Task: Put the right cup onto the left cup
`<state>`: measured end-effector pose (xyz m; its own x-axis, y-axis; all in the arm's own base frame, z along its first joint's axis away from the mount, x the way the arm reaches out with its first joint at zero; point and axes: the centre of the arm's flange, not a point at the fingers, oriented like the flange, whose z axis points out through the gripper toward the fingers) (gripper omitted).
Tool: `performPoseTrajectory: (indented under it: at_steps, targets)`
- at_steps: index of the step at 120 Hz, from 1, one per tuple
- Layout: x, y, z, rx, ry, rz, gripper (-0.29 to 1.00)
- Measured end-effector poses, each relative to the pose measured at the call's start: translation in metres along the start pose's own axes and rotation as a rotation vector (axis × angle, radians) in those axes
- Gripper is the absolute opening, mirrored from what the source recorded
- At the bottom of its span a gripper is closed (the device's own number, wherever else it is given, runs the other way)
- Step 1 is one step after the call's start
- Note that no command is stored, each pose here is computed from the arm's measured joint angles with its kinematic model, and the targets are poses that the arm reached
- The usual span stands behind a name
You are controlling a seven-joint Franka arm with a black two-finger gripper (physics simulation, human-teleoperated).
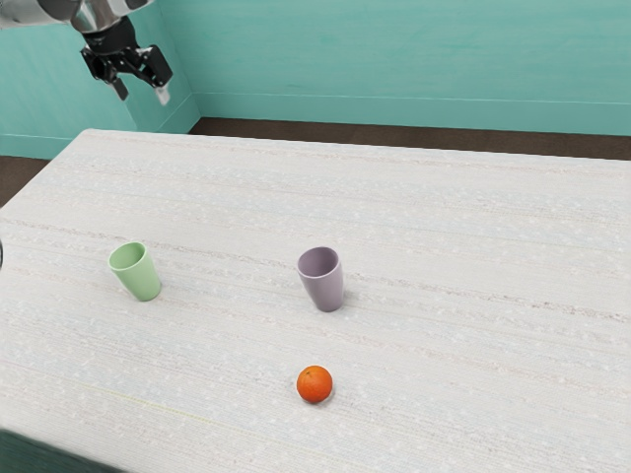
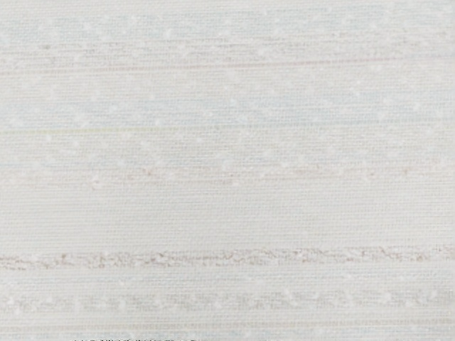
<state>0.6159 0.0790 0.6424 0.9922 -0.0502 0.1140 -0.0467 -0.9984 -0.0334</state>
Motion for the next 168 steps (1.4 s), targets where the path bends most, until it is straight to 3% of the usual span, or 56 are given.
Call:
performPoseTrajectory:
  at_steps: [47, 69, 85, 122, 136, 168]
  targets:
    - [-0.007, 0.034, -0.009, -0.005, -0.039, 0.059, 0.69]
    - [0.023, 0.055, 0.064, 0.006, -0.105, 0.06, 0.69]
    - [0.032, 0.122, 0.111, -0.002, -0.141, 0.045, 0.69]
    - [-0.065, 0.313, 0.163, -0.057, -0.202, 0.027, 0.69]
    - [-0.09, 0.327, 0.198, -0.045, -0.22, -0.045, 0.69]
    - [-0.063, 0.325, 0.239, -0.023, -0.158, -0.194, 0.69]
